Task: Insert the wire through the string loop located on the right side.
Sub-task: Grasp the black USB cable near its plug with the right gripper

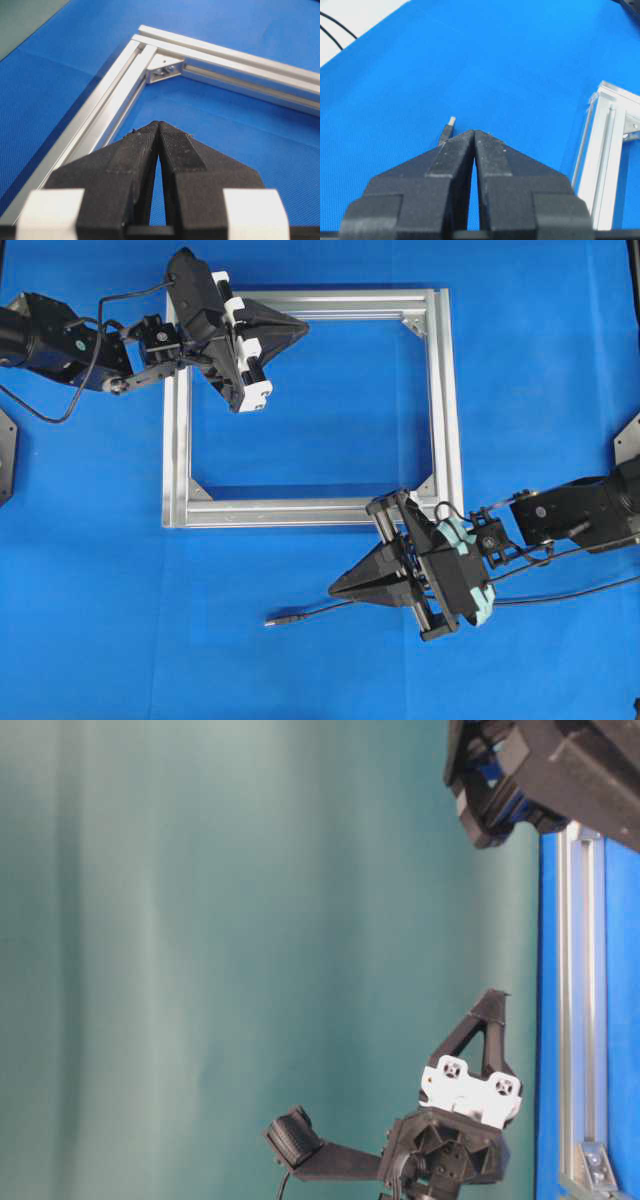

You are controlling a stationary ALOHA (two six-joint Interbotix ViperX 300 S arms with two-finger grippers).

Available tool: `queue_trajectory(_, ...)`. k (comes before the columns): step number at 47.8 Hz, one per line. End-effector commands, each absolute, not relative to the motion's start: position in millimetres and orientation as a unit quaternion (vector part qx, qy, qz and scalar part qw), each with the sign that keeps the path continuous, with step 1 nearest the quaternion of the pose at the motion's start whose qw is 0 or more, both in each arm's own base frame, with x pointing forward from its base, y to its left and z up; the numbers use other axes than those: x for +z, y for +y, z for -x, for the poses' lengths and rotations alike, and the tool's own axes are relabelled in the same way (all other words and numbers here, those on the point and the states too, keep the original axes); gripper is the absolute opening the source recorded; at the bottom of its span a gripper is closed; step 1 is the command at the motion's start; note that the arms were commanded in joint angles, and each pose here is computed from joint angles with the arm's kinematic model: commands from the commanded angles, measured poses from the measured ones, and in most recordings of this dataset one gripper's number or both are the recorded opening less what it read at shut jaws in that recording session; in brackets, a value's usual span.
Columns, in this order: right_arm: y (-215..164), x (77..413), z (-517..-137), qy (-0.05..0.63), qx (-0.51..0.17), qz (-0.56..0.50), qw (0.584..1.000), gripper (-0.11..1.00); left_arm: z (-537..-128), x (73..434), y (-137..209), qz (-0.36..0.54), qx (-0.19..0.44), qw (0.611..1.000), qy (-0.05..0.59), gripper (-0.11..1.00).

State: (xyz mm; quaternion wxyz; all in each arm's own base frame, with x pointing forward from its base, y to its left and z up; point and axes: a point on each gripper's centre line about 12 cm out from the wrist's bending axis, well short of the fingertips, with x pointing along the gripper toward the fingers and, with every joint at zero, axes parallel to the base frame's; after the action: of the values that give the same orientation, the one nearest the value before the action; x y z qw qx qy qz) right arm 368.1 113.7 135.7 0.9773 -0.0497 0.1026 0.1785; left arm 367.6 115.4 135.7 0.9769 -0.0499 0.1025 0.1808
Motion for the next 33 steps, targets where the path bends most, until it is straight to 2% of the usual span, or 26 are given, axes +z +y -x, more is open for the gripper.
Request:
queue_trajectory(1,123,156,-371,0.071,0.188,0.045,0.979,0.0,-373,154,114,0.041,0.173,0.981,0.08,0.0)
queue_trajectory(7,125,158,-372,0.071,0.19,0.042,0.978,-0.06,-374,155,114,0.042,0.172,0.981,0.081,0.0)
queue_trajectory(26,133,157,-369,0.085,0.196,0.002,0.977,-0.05,-374,154,114,0.041,0.172,0.981,0.081,0.0)
queue_trajectory(30,134,156,-370,0.087,0.195,-0.003,0.977,0.0,-374,154,114,0.041,0.172,0.981,0.081,0.0)
queue_trajectory(33,134,157,-372,0.089,0.192,-0.011,0.977,0.08,-374,155,114,0.041,0.171,0.981,0.08,0.0)
